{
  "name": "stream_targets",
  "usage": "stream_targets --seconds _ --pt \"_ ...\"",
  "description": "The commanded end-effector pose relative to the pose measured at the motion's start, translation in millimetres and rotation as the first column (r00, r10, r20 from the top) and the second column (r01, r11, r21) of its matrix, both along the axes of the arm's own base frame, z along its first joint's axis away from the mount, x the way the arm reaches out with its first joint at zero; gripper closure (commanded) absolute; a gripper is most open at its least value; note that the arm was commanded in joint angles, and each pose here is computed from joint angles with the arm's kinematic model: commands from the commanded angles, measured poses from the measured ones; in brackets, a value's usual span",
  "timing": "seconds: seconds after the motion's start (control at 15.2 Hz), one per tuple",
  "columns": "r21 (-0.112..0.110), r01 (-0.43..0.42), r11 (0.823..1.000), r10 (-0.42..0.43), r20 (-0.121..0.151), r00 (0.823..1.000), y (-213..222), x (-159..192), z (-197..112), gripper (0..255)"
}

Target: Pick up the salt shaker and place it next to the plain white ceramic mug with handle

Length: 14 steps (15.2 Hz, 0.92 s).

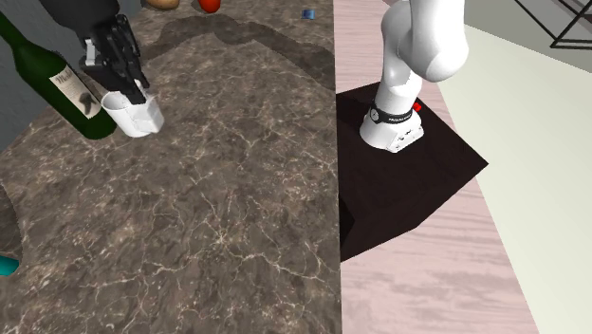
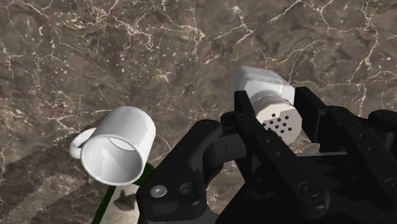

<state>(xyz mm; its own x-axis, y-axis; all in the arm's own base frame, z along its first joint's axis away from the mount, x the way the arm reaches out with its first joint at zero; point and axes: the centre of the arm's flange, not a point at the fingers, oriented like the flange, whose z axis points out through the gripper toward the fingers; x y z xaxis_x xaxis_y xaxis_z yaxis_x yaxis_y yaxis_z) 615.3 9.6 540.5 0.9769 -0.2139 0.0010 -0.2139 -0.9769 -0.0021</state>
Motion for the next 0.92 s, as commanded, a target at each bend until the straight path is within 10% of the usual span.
stream_targets --seconds 0.0,0.86 --pt "0.0 -0.001 1.0 0.001 0.0 1.0 -25.8 -0.3 -0.4 255" --pt "0.0 -0.001 1.0 0.001 0.0 1.0 -197.1 10.3 -0.3 255"
